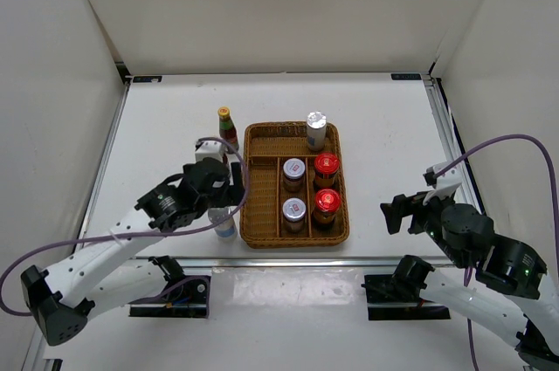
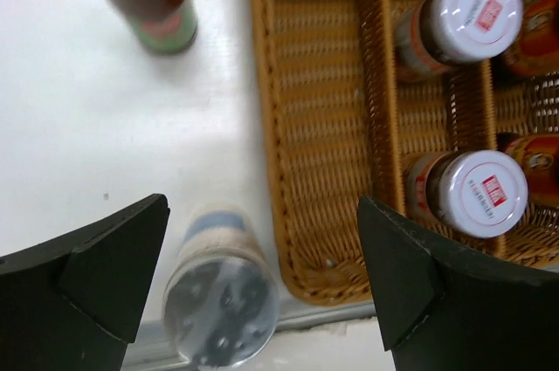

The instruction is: Organize the condiment bottles

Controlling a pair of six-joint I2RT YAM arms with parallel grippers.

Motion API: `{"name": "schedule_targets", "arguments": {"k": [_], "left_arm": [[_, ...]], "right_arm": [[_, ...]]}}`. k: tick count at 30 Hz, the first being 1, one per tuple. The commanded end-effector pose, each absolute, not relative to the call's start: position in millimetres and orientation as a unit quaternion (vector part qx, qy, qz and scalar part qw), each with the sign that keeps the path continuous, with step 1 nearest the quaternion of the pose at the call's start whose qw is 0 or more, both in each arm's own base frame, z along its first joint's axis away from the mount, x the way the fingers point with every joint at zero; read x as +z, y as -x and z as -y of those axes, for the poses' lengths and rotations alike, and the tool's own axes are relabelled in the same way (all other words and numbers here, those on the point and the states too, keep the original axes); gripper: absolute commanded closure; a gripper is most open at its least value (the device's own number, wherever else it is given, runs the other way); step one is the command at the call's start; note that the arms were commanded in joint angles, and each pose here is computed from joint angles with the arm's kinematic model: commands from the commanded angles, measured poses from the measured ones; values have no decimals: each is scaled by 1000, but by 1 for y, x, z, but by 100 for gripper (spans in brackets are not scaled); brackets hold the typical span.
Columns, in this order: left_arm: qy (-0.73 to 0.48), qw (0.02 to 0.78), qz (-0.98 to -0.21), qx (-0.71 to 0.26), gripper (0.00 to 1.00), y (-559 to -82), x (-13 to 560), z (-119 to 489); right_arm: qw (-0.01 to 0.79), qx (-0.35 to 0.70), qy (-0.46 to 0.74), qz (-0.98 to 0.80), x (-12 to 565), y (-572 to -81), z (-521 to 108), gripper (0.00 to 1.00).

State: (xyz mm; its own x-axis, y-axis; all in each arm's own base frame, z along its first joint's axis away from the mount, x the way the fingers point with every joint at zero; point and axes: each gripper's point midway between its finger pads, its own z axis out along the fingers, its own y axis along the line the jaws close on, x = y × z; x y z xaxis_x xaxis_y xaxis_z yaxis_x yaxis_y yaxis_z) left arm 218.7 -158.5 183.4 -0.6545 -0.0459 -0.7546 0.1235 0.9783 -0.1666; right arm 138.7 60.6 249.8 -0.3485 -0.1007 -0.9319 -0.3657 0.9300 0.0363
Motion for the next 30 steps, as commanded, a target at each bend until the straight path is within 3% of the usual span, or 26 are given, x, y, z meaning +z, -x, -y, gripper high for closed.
{"name": "schedule_targets", "arguments": {"k": [1,11,18,21,22,24,25,30], "left_arm": [[54,418,-898,-123,1,-206,184,144],[101,363,-919,-115,1,-184,131,134],[122,342,-925,-111,12,-170,106,132],[121,364,-916,-121,23,-178,129,135],[109,373,-914,-116,33,-183,136,136],[102,398,-902,-129,44,-194,172,143],[98,412,-896,-131,55,-201,188,146],[52,452,-881,-128,76,-233,261,172]], "right_arm": [[562,125,140,-805,255,-143,-66,0],[560,122,142,-807,254,-144,-67,0],[560,122,142,-807,254,-144,-67,0],[560,122,142,-807,254,-144,-67,0],[560,122,142,-807,254,-144,-67,0],[560,122,142,-807,254,-144,-67,0],[560,122,142,-807,254,-144,-67,0],[560,122,142,-807,254,-144,-67,0]]}}
